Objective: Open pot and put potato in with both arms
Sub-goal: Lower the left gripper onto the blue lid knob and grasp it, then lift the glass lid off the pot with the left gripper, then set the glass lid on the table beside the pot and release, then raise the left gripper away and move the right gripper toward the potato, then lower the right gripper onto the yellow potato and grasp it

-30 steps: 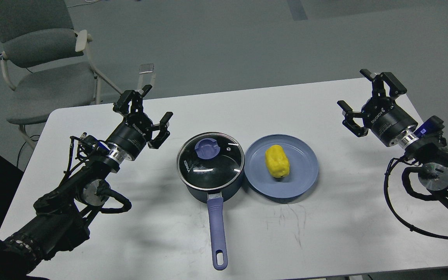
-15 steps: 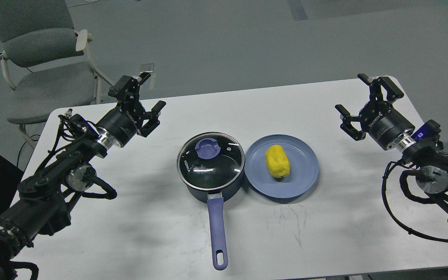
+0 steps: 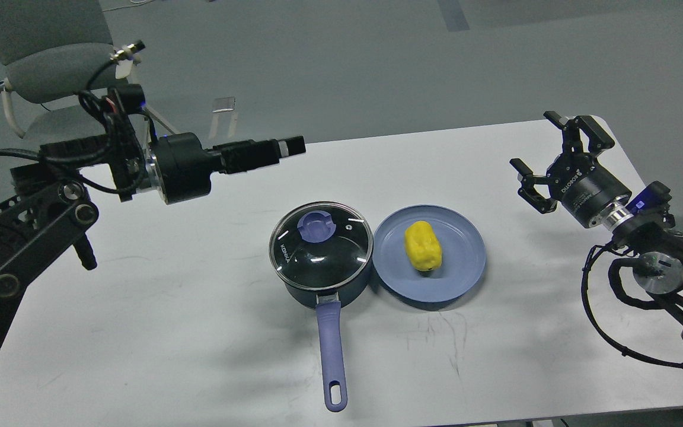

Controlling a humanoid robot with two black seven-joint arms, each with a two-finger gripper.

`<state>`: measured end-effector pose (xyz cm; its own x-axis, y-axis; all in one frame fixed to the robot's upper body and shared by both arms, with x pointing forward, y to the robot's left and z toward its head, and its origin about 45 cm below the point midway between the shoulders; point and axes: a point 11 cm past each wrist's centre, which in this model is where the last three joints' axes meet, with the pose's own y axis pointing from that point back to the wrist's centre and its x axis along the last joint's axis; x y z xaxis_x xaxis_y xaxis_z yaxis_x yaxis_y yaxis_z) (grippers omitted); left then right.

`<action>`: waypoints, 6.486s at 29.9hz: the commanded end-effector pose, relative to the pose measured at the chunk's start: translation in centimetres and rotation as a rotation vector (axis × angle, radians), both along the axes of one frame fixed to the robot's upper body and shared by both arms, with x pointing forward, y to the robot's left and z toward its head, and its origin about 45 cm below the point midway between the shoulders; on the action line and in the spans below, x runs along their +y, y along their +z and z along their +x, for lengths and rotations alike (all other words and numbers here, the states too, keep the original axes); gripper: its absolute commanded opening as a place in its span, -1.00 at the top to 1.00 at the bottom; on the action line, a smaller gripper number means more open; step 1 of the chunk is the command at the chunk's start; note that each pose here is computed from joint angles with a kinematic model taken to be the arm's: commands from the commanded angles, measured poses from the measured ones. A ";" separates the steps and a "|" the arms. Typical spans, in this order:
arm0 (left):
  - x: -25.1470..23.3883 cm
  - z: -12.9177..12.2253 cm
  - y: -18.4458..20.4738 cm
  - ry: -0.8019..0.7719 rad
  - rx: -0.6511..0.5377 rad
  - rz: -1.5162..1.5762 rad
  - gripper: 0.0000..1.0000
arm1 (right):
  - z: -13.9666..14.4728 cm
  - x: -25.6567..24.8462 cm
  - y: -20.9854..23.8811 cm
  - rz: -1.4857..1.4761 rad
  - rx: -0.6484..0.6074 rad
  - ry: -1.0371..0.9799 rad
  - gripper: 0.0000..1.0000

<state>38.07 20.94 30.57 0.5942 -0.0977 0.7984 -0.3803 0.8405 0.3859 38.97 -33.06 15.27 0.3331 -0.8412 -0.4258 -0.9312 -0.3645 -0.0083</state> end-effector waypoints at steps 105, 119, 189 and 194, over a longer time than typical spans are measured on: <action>16.8 -2.7 -15.5 0.227 0.017 0.541 0.41 | -0.3 -1.7 0.2 -0.027 0.002 -0.021 -1.00; 17.0 -2.3 -15.2 0.250 0.012 0.523 -0.96 | -0.2 -1.7 0.3 -0.028 -0.001 -0.021 -1.00; 12.1 5.2 -0.9 0.449 0.062 -0.076 -0.96 | 2.1 16.0 1.9 -1.625 -0.287 1.408 -0.81; 11.7 5.0 -0.8 0.437 0.063 -0.078 -0.96 | 2.0 16.3 1.1 -1.626 -0.280 1.407 -0.80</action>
<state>43.22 32.96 29.69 0.6115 0.2362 0.7552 -0.6899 0.6264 0.3628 41.15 -17.06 16.97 0.7969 0.4712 0.3781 -0.1513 -0.4502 0.8800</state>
